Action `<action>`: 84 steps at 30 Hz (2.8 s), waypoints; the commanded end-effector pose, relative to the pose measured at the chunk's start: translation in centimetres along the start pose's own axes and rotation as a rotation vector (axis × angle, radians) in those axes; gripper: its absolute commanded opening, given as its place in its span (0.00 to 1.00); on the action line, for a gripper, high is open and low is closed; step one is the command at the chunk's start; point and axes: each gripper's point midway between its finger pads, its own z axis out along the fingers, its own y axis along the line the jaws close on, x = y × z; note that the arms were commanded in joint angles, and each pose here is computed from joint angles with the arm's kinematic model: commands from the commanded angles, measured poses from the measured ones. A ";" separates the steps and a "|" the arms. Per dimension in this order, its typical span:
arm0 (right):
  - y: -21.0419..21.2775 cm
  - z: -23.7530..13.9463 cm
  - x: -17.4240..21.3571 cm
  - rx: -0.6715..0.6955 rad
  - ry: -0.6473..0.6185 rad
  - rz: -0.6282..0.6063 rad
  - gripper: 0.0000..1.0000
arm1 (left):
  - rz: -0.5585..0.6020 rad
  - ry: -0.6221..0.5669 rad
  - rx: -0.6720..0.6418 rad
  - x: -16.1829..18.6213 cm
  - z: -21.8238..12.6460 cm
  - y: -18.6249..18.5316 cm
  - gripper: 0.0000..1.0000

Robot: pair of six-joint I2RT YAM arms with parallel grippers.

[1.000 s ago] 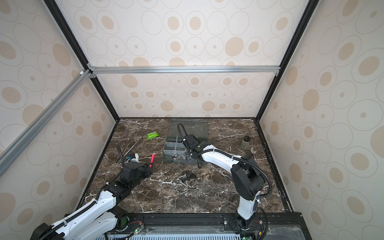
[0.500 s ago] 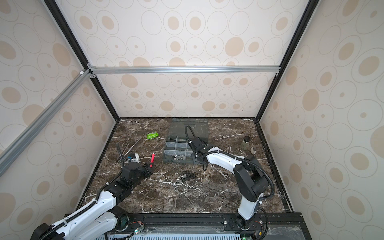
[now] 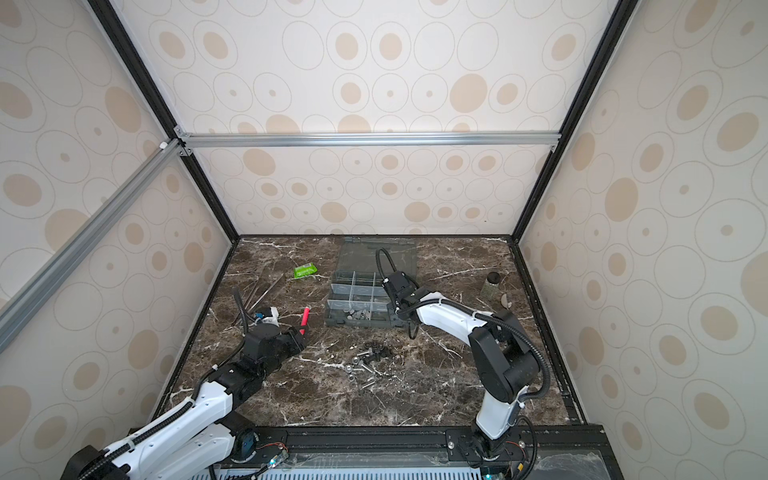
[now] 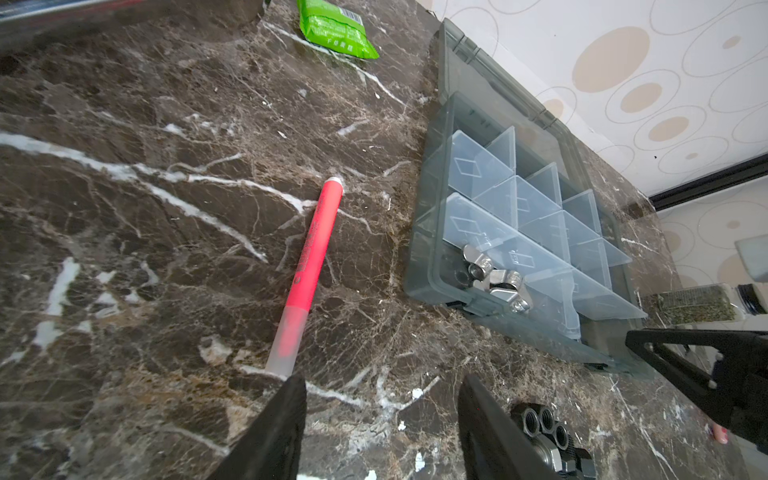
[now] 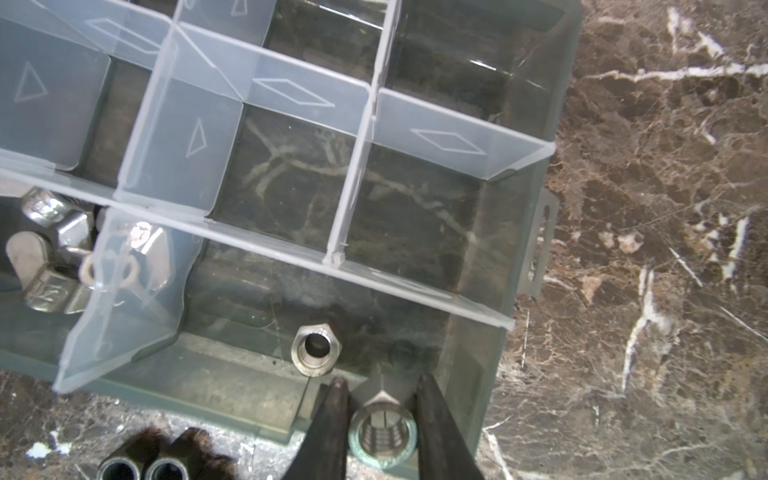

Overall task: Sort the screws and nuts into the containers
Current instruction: 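Carry the hex nut over the box and release it beside the first hex nut, then withdraw the right gripper from the box while the left gripper reaches toward the pile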

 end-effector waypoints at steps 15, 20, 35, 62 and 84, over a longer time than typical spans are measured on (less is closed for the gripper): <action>0.3 0.4 0.2 -0.021 0.015 0.043 0.34 | -0.032 -0.027 0.013 -0.5 -0.2 0.0 0.59; 0.1 0.3 0.2 -0.018 0.016 0.047 0.38 | -0.031 -0.028 0.011 -0.5 -0.2 0.1 0.59; -0.1 -0.9 0.2 -0.030 -0.007 0.067 0.38 | -0.035 -0.020 0.014 -0.2 -0.1 0.1 0.59; -4.2 -6.7 4.2 -0.005 -0.111 0.260 0.39 | 0.223 0.249 0.229 4.4 1.8 -6.3 0.54; -6.0 -8.8 7.9 -0.024 -0.144 0.354 0.41 | 0.407 0.486 0.190 13.7 1.1 -8.8 0.53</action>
